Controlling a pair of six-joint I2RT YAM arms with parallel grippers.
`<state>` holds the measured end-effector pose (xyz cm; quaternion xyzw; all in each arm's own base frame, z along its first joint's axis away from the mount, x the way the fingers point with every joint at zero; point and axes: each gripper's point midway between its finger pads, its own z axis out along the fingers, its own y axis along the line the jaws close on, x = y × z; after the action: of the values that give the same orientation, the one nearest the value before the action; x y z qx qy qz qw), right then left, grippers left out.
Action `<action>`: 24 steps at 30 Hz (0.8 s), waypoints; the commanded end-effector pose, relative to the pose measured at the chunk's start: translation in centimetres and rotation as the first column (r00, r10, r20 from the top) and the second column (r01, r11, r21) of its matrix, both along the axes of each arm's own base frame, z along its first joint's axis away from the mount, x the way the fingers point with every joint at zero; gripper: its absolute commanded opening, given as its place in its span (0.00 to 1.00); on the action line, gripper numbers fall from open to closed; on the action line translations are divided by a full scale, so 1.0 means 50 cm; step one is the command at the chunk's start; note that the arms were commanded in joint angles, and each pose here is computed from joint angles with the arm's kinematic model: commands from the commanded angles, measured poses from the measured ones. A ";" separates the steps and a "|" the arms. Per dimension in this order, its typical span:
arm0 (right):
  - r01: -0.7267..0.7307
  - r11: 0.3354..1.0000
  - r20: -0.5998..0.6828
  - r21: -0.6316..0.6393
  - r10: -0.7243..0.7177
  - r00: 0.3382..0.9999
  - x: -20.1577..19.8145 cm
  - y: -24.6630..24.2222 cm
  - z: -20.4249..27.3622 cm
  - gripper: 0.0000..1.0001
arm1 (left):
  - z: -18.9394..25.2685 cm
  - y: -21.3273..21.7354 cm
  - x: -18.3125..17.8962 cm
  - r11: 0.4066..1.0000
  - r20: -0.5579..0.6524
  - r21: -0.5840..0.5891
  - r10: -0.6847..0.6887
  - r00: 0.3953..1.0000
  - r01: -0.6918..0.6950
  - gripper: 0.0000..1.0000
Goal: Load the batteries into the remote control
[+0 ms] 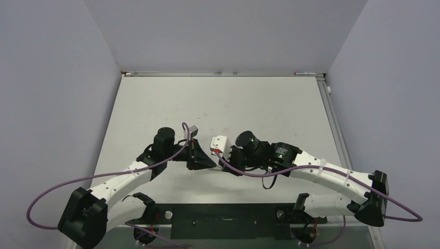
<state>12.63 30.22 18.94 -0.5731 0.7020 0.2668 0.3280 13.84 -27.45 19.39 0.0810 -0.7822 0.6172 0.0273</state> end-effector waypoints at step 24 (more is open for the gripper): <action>0.319 0.942 -0.058 -0.106 -0.327 0.943 0.061 -0.067 -0.053 0.25 | -0.102 0.051 0.006 0.936 0.141 0.349 -0.004 0.990 -0.046 0.31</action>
<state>14.45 27.43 17.16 -0.5210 0.7654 0.2070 0.3160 13.76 -26.27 15.99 0.0787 -0.8280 0.5552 0.0011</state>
